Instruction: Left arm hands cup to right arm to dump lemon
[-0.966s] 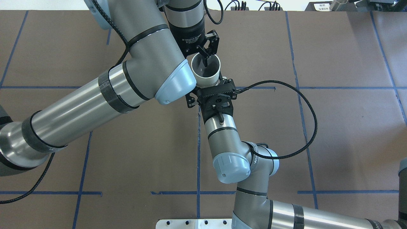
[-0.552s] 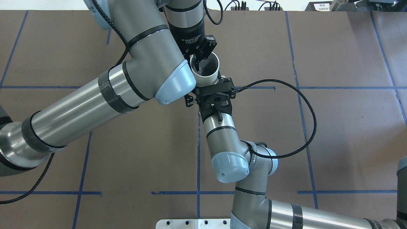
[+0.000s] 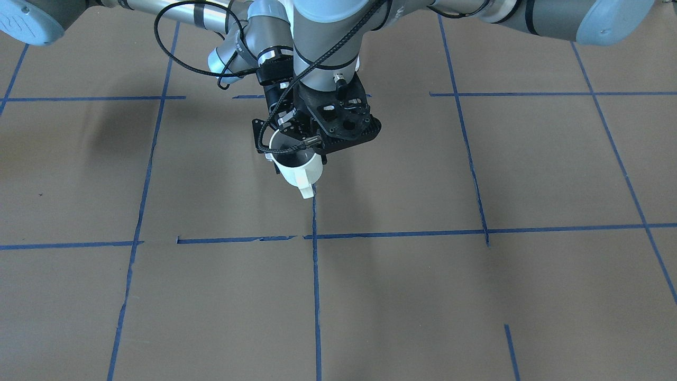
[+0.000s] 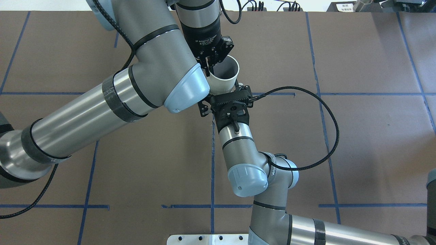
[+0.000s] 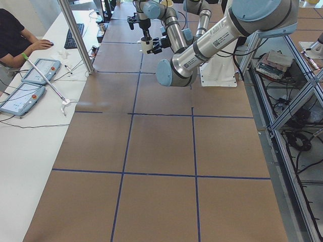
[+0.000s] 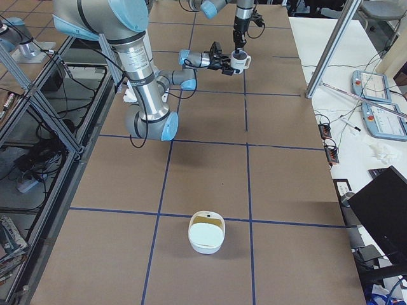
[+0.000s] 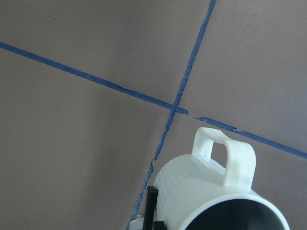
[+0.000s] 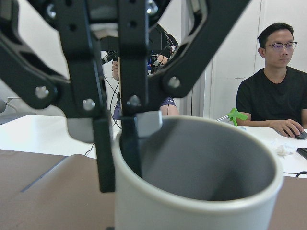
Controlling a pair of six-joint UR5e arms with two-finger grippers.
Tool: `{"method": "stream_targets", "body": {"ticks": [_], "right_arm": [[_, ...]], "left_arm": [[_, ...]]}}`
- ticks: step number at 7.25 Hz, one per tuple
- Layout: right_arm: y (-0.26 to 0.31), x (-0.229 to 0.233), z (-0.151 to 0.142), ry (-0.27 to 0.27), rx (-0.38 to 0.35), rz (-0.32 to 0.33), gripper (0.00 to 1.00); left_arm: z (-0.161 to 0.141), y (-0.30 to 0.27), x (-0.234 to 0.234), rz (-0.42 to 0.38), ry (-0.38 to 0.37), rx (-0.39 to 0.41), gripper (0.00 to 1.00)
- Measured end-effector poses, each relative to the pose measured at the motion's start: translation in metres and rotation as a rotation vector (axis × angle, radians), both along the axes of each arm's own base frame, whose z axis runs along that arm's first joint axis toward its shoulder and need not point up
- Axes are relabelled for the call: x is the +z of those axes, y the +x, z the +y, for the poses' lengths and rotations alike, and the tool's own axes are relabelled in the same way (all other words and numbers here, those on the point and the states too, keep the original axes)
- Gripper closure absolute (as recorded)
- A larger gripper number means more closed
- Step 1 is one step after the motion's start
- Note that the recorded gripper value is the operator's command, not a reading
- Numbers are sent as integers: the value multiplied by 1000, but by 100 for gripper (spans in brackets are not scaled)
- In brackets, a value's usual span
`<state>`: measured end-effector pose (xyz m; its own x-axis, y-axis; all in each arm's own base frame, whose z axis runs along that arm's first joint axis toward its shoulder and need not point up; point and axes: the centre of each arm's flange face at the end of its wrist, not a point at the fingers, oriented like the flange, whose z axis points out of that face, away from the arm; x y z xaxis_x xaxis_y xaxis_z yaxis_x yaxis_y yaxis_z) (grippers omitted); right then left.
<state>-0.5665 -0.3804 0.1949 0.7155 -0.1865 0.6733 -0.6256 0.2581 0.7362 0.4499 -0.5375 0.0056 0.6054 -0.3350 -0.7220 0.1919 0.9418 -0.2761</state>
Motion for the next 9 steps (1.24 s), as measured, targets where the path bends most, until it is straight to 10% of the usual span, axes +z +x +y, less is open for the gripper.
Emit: {"method": "stream_targets", "body": {"ticks": [9], "right_arm": [[-2,34,0,-23,-50,30,0]], "left_arm": [[3,-110,37,60,111,-71,100]]}}
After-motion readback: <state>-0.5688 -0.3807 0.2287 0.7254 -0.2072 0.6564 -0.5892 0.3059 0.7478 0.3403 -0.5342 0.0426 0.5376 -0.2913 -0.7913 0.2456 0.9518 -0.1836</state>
